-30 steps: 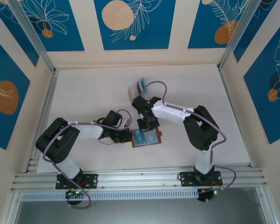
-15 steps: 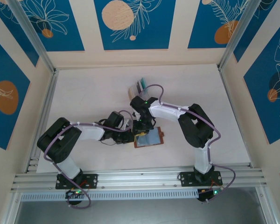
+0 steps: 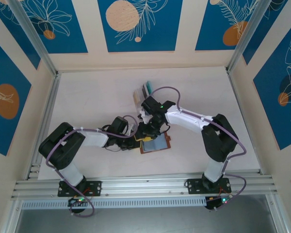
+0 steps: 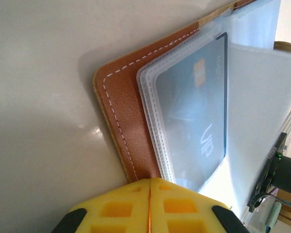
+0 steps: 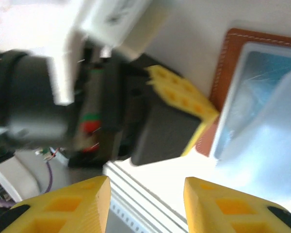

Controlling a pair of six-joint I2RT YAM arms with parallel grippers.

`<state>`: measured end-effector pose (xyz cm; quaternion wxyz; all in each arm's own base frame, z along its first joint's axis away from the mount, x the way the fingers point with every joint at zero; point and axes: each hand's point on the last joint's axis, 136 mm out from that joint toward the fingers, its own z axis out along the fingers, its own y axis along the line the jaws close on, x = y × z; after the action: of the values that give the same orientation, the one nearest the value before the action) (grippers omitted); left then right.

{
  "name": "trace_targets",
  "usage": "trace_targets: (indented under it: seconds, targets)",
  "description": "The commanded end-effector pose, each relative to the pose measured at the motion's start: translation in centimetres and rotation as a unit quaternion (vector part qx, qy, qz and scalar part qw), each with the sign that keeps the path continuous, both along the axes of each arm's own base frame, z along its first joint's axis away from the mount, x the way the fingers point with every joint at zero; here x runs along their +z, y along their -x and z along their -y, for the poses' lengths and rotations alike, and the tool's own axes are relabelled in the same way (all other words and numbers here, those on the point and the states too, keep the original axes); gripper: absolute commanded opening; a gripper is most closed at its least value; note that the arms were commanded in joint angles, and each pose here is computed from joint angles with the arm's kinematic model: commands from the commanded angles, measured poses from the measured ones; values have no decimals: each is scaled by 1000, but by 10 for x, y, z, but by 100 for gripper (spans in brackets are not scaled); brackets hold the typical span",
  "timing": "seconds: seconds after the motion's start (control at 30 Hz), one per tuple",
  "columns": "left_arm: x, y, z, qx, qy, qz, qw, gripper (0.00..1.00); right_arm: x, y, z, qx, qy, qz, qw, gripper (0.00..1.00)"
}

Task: Put the credit cards into the card holder

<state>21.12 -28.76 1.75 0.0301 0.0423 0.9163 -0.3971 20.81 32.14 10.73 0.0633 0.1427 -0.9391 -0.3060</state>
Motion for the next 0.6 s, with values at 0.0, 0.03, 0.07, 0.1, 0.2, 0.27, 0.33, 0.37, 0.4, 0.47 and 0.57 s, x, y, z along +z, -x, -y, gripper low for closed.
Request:
trace_targets:
  seconds: [0.0, 0.03, 0.07, 0.1, 0.2, 0.27, 0.33, 0.37, 0.4, 0.47, 0.57]
  targets:
    - [-31, 20, -23, 12, -59, -45, 997, 8, 15, -1, 5, 7, 1, 11, 1000, 42]
    - [-29, 19, -24, 13, -57, -44, 997, 8, 9, -3, 13, 2, 20, 13, 1000, 39]
    - [-28, 19, -24, 13, -56, -43, 997, 8, 5, -5, 18, -3, 33, 16, 999, 36]
    - [-26, 18, -25, 13, -55, -42, 998, 8, -2, -7, 26, -10, 53, 19, 998, 29]
    - [-23, 17, -27, 12, -51, -40, 998, 8, -25, -7, 42, -21, 103, 11, 994, 9]
    - [-21, 16, -27, 11, -47, -40, 998, 8, -35, -6, 44, -28, 108, 6, 994, 3]
    - [-20, 15, -27, 12, -42, -40, 998, 8, -39, -5, 43, -31, 100, 0, 994, 3]
    - [-20, 15, -26, 13, -37, -42, 998, 8, -40, -4, 40, -31, 91, -3, 995, 5]
    - [-20, 15, -26, 15, -32, -44, 998, 8, -40, -4, 37, -30, 81, -6, 996, 11]
    - [-20, 13, -27, 17, -31, -44, 998, 8, -47, -5, 37, -34, 84, -9, 996, 13]
    - [-20, 11, -26, 18, -27, -44, 999, 8, -64, -8, 43, -36, 125, -9, 991, 7]
